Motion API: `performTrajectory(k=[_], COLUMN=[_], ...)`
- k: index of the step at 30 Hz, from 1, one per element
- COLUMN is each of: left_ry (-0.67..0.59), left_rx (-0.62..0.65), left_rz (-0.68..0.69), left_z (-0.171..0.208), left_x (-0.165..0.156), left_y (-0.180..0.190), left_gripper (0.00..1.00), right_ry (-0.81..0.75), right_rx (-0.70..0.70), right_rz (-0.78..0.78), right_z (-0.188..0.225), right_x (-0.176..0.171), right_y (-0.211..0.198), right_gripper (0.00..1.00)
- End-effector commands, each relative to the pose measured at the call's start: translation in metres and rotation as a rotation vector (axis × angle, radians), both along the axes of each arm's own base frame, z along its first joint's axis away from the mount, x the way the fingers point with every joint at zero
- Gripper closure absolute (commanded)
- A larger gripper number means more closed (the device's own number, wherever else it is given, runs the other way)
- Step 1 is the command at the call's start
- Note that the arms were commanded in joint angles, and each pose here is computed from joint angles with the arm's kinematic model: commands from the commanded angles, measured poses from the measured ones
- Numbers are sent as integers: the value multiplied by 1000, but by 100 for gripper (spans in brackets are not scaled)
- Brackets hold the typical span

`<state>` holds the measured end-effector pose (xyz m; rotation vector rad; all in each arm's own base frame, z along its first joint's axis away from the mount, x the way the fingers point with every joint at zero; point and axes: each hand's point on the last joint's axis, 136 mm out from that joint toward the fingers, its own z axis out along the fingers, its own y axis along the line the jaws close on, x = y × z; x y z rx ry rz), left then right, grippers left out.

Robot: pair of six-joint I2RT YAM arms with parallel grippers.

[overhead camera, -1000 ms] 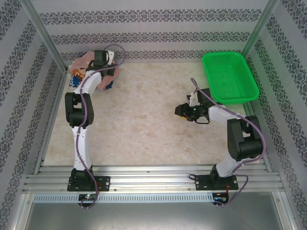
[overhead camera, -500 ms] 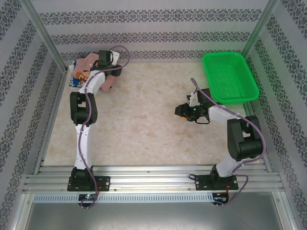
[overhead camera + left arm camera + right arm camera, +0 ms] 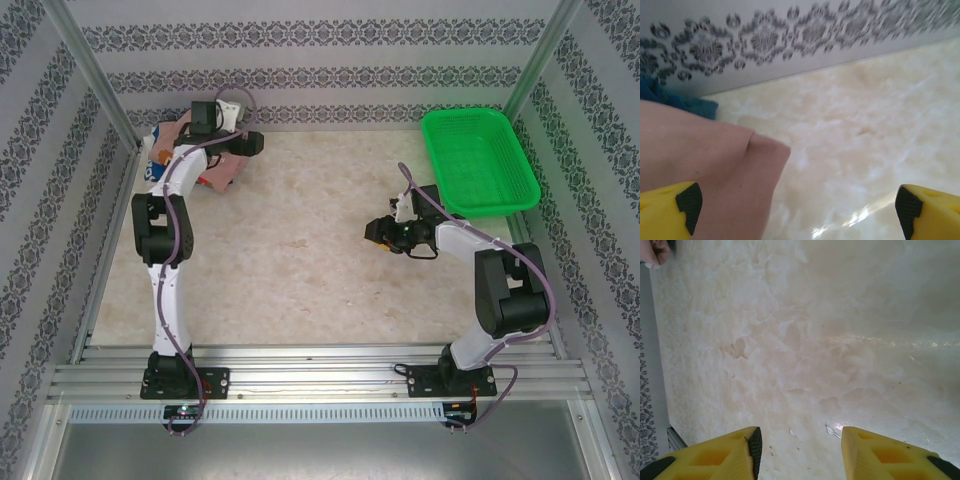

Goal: Fold and stack the t-shirts

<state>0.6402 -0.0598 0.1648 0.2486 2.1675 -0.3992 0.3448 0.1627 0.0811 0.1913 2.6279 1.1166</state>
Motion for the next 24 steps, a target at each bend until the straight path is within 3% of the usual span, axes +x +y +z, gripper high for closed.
performTrajectory(k=[1, 2, 3, 5, 7, 9, 16, 21, 24], left_ry=[-79, -88, -90, -78, -50, -31, 59, 77, 34], left_rx=[-176, -187, -195, -208, -213, -236, -286, -294, -325], left_rz=[64, 71, 77, 109, 125, 109, 82, 82, 86], left_z=[43, 42, 40, 32, 19, 9, -31, -52, -37], left_x=[1, 1, 2, 7, 11, 12, 16, 23, 28], left_y=[8, 9, 9, 12, 14, 9, -3, -3, 0], left_gripper=[0, 2, 11, 44, 69, 80, 83, 75, 69], right_ry=[-14, -14, -16, -12, -12, -12, -9, -12, -15], right_rx=[1, 1, 1, -2, -4, -4, -5, -6, -8], right_rz=[-3, -1, 0, 0, 1, 1, 1, 0, 2], right_z=[5, 5, 5, 4, 3, 3, 1, 4, 6], right_x=[-4, -4, -4, -5, -5, -5, -4, -4, -7], right_y=[-1, -1, -1, -2, -1, -1, -2, -2, -3], right_gripper=[52, 52, 52, 52, 52, 52, 52, 52, 52])
